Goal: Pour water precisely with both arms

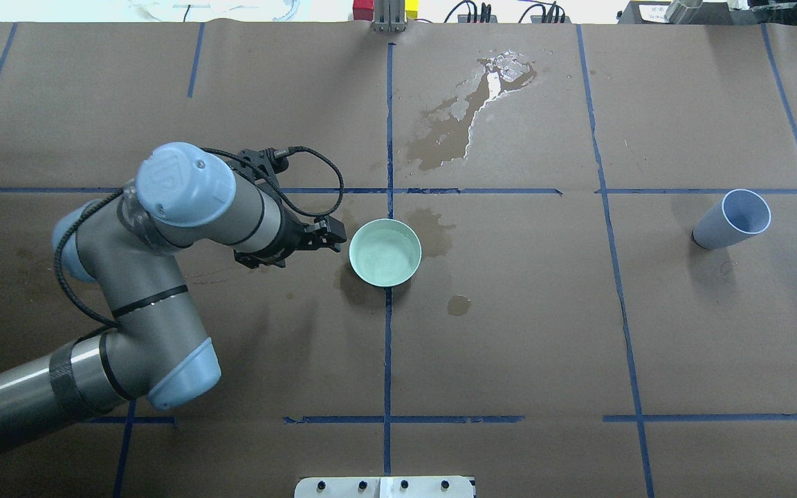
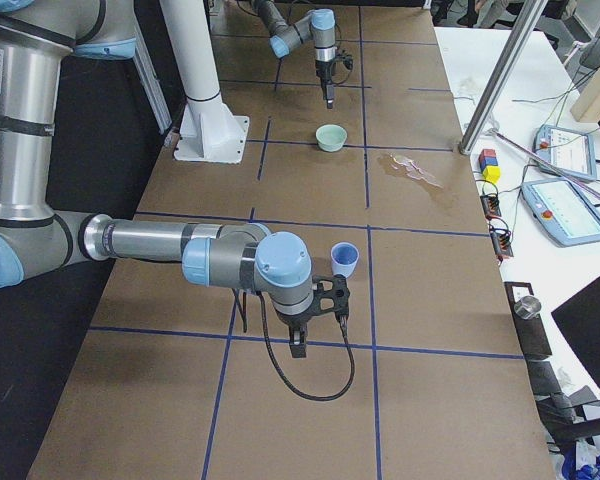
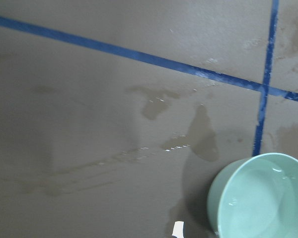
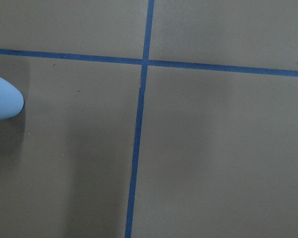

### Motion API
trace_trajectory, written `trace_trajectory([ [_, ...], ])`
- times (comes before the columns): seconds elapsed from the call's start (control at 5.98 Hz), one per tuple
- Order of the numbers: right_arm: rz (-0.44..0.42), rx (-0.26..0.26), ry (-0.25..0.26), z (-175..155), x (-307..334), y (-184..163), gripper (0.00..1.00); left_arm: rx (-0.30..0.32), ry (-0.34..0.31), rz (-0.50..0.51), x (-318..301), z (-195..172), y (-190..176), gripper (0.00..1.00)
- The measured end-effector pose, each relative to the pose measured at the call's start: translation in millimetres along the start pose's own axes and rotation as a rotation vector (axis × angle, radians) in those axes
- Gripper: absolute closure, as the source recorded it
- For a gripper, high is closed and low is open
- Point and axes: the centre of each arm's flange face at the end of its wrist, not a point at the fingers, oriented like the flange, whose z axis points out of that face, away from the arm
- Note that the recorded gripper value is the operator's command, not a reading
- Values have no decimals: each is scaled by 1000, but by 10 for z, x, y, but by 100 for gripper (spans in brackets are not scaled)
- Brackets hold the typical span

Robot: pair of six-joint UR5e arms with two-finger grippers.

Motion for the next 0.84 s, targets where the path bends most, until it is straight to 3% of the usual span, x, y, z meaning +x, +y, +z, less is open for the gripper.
trace_trajectory([
  [0.5, 4, -8, -2, 21, 22, 7, 0, 38, 14, -69, 290, 445, 362, 1],
  [0.67, 6, -10, -3, 31, 32, 11, 0, 41, -2, -85, 318, 552, 348, 22],
  [0.84, 8, -13, -3, 45, 46, 16, 0, 42, -15, -94, 352, 644, 327, 78],
])
